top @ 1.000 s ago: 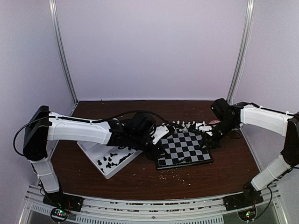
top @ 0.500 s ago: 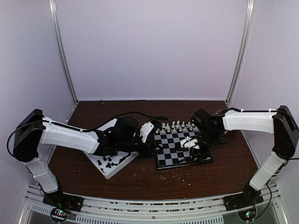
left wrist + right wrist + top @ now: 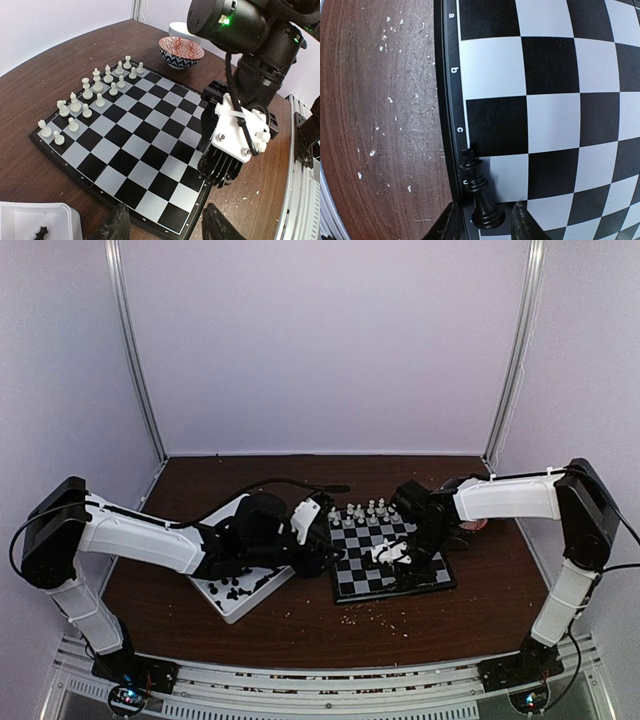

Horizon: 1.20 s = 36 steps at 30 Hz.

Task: Set up the chess pieces on the board
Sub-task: Pick up the queen from the chessboard, then pass from the right arm to the left

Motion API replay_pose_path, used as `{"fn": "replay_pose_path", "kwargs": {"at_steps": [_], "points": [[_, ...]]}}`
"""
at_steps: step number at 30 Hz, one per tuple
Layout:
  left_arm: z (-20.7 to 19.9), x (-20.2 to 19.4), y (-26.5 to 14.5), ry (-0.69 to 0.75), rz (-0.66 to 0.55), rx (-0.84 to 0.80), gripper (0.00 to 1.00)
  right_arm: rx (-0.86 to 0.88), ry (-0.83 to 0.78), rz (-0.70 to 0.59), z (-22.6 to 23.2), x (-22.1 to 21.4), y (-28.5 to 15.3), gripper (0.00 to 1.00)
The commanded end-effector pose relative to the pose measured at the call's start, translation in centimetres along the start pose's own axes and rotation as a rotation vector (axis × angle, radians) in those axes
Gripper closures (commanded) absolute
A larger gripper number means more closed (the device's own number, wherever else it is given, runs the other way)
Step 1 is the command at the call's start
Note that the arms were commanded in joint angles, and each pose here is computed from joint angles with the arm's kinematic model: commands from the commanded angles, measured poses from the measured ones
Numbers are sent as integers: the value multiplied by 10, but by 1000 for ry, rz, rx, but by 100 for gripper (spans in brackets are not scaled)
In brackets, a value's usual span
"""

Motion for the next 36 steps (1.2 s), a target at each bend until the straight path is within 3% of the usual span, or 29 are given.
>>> {"fn": "replay_pose_path", "kwargs": {"at_steps": [1,5,12,16,21,25,36], "points": [[5,17,-7,-7,-73,18,50,-21,2,14,-5,2,5,66],[5,18,-5,-3,-70,14,50,-24,12,25,-7,0,10,70],[3,21,-1,20,-73,-2,50,-26,38,4,-7,2,2,90],[-5,34,1,86,-129,-58,50,80,102,-128,3,16,-31,90],[-25,62,-7,194,-311,-166,51,239,246,-345,9,32,-80,91],[-41,70,6,252,-306,-236,52,341,341,-468,10,40,-98,91],[-57,92,30,297,-340,-286,56,490,430,-559,7,41,-113,91]]}}
Point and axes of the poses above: each gripper's point midway between its finger pads, its own y axis out along the fingers, its own z axis along the line the jaws close on, x = y × z, the point moved 2 cm from there along -y, back along the fingers, and after that the axes turned 15 degrees about y, right-handed, at the moved point
